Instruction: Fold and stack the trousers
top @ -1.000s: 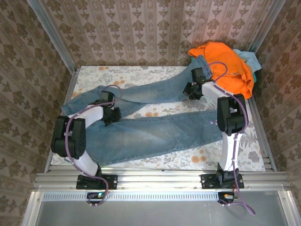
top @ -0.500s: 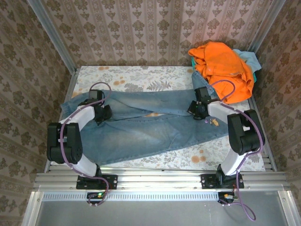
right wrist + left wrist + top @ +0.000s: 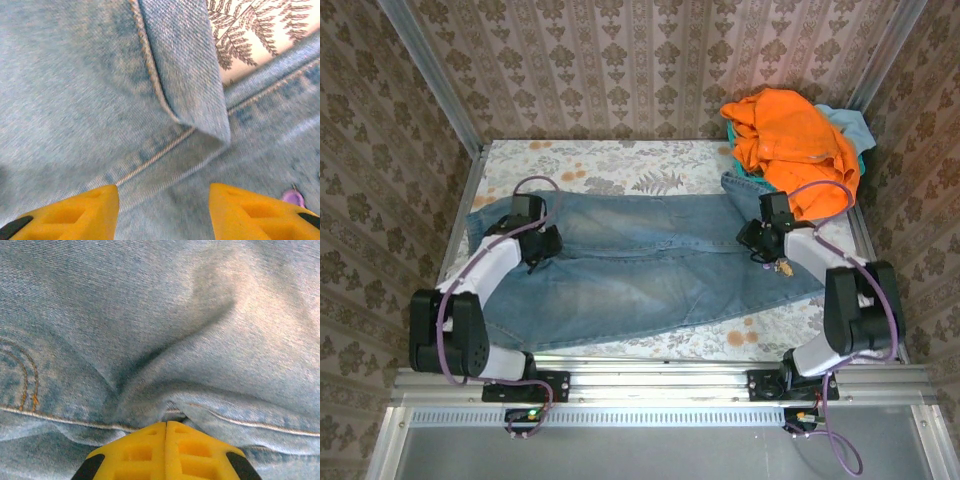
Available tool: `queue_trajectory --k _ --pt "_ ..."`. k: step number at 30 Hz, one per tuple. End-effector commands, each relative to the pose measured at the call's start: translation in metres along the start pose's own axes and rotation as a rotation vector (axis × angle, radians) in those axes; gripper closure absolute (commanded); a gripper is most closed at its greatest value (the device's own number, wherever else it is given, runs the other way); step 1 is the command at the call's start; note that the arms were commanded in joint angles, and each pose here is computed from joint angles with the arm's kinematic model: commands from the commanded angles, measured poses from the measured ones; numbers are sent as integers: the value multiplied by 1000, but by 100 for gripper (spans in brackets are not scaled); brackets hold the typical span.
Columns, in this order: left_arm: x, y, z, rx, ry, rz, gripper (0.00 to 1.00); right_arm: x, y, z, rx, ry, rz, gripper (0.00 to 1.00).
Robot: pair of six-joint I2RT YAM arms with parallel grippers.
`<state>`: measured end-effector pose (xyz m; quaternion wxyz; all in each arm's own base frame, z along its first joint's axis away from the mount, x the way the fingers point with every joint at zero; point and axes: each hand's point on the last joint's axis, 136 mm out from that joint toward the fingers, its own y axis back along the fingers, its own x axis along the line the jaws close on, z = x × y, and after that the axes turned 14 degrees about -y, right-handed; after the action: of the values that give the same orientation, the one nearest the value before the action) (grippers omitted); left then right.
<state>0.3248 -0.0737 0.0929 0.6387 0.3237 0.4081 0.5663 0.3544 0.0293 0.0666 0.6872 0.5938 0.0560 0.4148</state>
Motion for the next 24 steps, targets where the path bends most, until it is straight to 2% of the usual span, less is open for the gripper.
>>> queue_trajectory --k 1,3,5,6,11,13,18,24 --pt "-16 13 -8 -4 -34 -9 82 1 39 3 -48 26 41 46" --pt "-27 10 -15 0 -21 -31 66 8 55 7 -75 31 80 46" --pt "-34 0 -25 4 6 -55 46 18 60 7 -81 38 113 43" --pt "-34 -5 -30 16 30 -62 42 25 60 5 -67 44 132 43" --pt "-22 -24 -54 45 144 -39 31 58 39 -30 23 143 169 48" --pt "-12 -28 -61 60 188 -21 29 52 16 -53 95 158 121 50" --pt "17 -36 -66 67 309 -36 28 9 -12 -98 206 146 12 58" --pt "41 -38 -33 19 387 -40 29 -36 0 -126 263 106 -50 61"
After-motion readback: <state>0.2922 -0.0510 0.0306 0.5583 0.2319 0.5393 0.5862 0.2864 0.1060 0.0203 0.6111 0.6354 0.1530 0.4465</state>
